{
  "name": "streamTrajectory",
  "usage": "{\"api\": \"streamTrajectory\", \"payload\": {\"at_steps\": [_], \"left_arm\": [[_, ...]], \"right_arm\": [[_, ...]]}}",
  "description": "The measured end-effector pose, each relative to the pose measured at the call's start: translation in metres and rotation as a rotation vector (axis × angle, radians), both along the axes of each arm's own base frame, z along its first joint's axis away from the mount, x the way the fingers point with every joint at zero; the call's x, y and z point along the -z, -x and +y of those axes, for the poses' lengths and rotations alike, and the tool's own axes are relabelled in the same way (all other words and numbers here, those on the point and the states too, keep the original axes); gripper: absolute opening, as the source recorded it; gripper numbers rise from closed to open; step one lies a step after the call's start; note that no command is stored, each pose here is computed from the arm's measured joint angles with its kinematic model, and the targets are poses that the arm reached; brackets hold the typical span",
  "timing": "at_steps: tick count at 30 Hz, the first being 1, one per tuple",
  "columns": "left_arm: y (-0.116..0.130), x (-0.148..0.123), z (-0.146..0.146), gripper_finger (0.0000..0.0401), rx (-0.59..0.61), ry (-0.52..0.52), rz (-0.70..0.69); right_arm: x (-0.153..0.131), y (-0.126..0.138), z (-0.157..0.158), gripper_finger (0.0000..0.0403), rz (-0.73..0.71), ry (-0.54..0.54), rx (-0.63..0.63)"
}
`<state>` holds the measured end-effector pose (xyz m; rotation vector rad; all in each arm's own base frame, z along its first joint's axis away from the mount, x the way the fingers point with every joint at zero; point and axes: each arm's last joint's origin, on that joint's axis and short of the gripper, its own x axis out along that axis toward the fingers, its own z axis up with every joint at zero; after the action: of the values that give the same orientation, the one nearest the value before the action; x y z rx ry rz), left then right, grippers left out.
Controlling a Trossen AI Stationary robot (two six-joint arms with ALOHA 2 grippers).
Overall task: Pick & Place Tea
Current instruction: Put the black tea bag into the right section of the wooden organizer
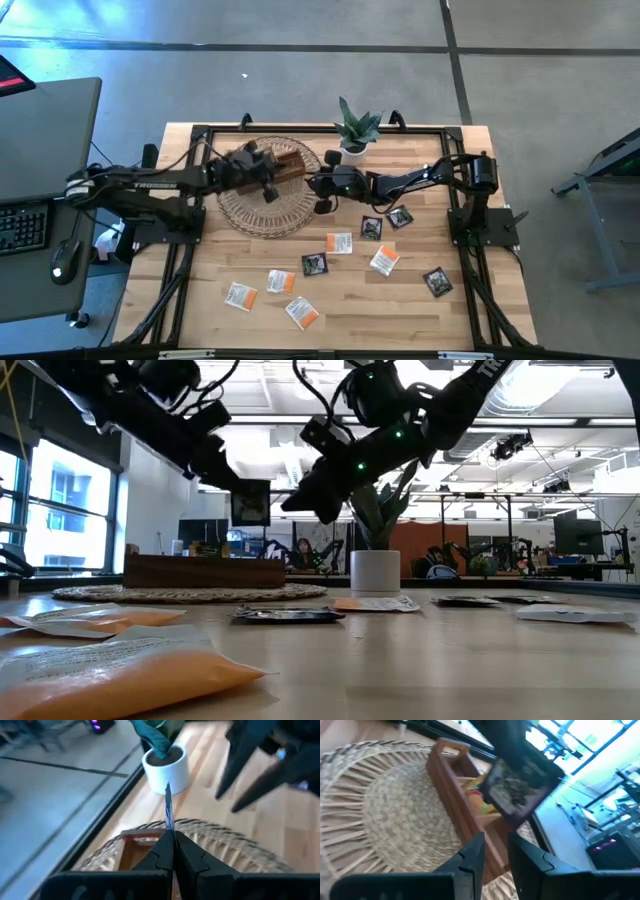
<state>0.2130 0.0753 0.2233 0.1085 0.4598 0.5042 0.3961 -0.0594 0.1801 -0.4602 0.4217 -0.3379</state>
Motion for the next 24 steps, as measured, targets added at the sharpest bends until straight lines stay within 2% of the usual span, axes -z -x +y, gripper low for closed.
{"api": "streamTrajectory", "payload": {"at_steps": [6,12,18,21,24], "left_arm": [[-0.003,0.015,0.032,0.0000,-0.010,0.103,-0.024],[-0.013,0.041,0.053,0.0000,-0.077,0.143,0.006],[-0.021,0.055,0.058,0.0003,-0.131,0.118,0.028],[-0.024,0.056,0.060,0.0015,-0.146,0.114,0.041],[-0.023,0.055,0.062,0.0034,-0.211,0.074,0.073]], "right_arm": [[0.000,0.000,0.000,0.0080,0.004,-0.004,-0.015],[0.000,0.000,0.000,0.0079,0.004,-0.005,-0.014],[0.000,0.000,0.000,0.0078,0.004,-0.006,-0.015],[0.000,0.000,0.001,0.0076,0.003,-0.008,-0.019],[0.001,0.000,0.001,0.0076,0.004,-0.008,-0.020]]}}
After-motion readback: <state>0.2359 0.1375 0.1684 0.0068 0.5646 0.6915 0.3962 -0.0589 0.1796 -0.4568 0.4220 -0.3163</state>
